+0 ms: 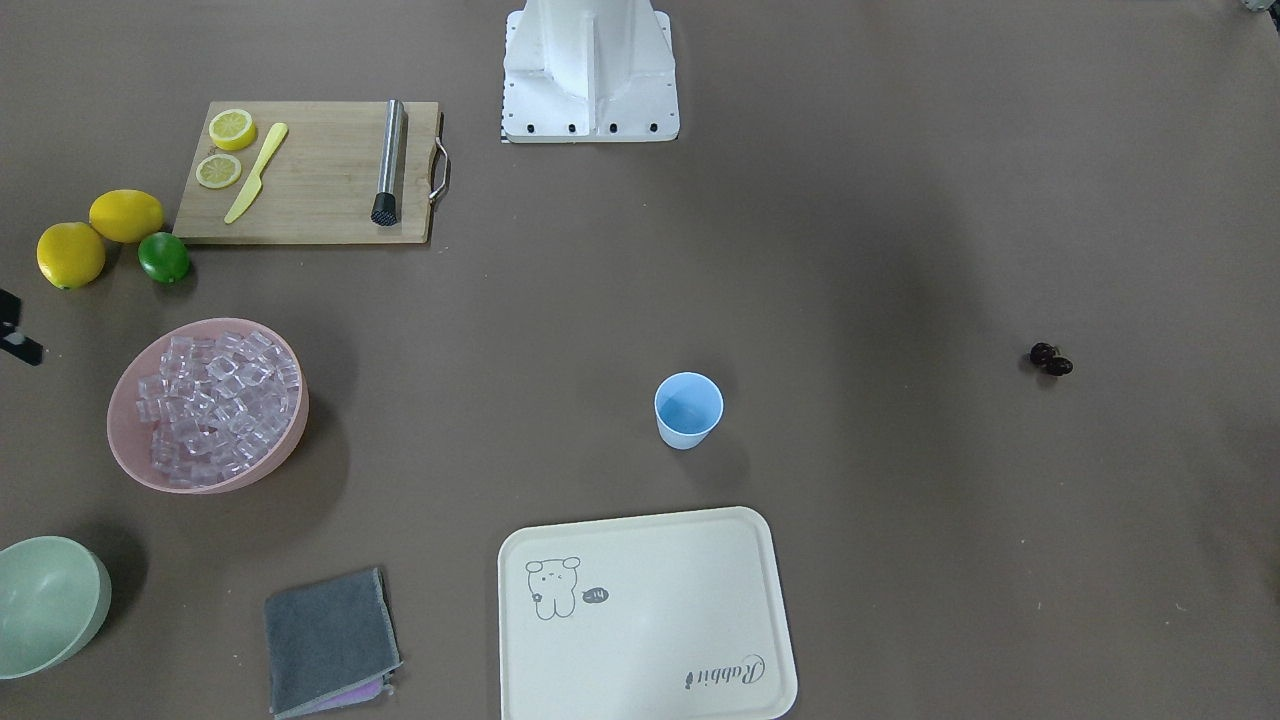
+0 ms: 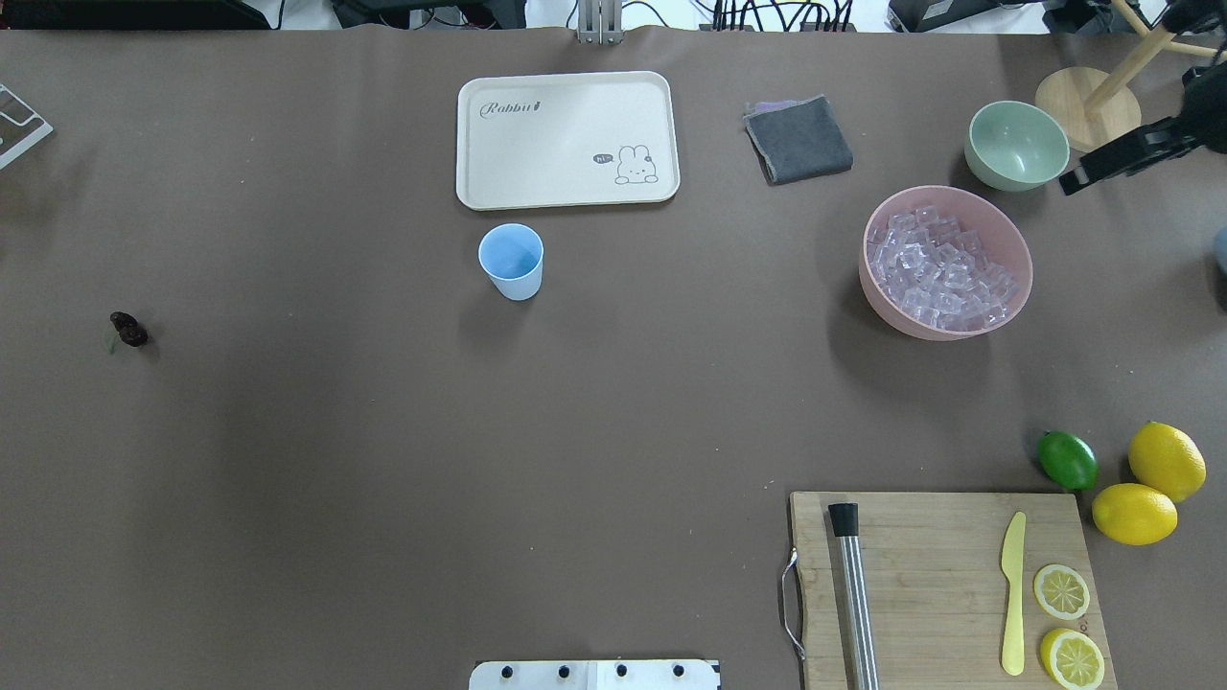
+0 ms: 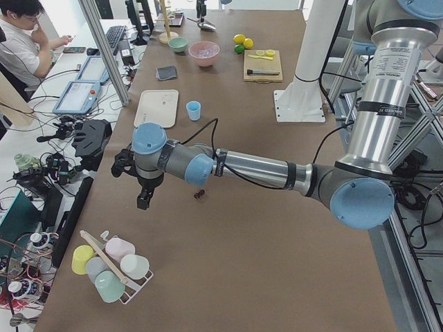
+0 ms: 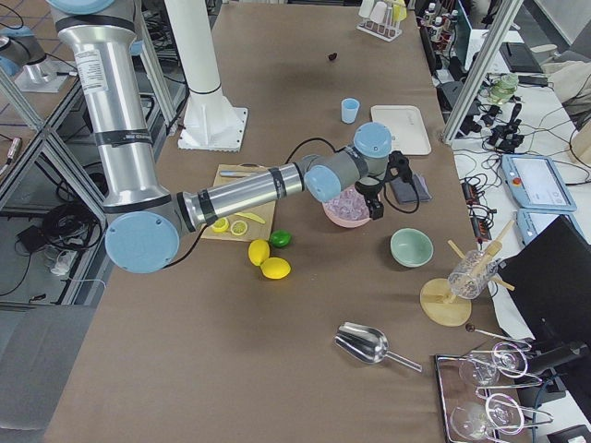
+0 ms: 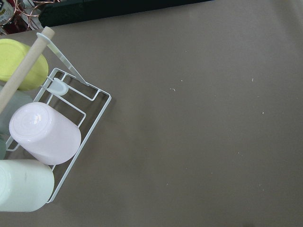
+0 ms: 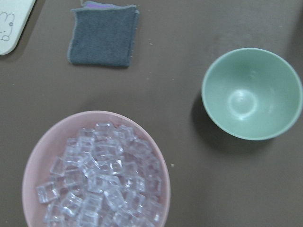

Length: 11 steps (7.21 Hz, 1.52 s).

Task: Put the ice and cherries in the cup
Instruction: 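Reach the right gripper down into the pink bowl of ice cubes, then close the right gripper on an ice cube and lift it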

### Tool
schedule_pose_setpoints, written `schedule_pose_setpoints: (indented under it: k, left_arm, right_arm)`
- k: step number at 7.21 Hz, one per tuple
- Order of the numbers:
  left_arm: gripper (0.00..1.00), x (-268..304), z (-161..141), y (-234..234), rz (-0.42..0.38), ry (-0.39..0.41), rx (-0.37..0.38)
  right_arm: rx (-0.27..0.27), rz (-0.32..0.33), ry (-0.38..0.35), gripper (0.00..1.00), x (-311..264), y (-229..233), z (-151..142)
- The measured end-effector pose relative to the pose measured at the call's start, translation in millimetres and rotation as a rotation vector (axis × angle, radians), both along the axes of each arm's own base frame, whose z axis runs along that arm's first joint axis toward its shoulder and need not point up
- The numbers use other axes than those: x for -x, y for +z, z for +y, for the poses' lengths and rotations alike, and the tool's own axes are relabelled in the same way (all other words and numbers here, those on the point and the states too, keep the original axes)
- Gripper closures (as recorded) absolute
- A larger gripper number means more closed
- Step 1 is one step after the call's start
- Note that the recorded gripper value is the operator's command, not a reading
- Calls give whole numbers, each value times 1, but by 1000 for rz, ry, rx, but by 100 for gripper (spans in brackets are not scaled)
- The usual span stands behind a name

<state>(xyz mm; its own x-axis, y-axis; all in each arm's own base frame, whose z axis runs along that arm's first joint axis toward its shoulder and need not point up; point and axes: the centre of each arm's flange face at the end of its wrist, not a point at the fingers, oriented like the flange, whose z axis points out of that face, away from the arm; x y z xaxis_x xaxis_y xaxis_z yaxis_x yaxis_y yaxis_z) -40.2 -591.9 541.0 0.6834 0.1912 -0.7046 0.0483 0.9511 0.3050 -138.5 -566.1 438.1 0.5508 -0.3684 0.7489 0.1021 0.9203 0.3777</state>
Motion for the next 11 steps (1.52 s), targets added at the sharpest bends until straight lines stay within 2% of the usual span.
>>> schedule_pose_setpoints:
  k: [2, 4, 7, 11]
  left_arm:
    - [2, -1, -2, 1, -1, 1, 3]
    - [2, -2, -3, 4, -1, 2, 6]
    - [2, -2, -6, 5, -1, 4, 9]
    - [2, -3, -7, 5, -1, 5, 9]
  right_arm:
    - [-23, 29, -61, 2, 81, -17, 6]
    - [-43, 103, -90, 2, 133, -4, 20]
    - [-44, 162, -114, 2, 166, 15, 30]
    - [-40, 185, -128, 2, 179, 25, 35]
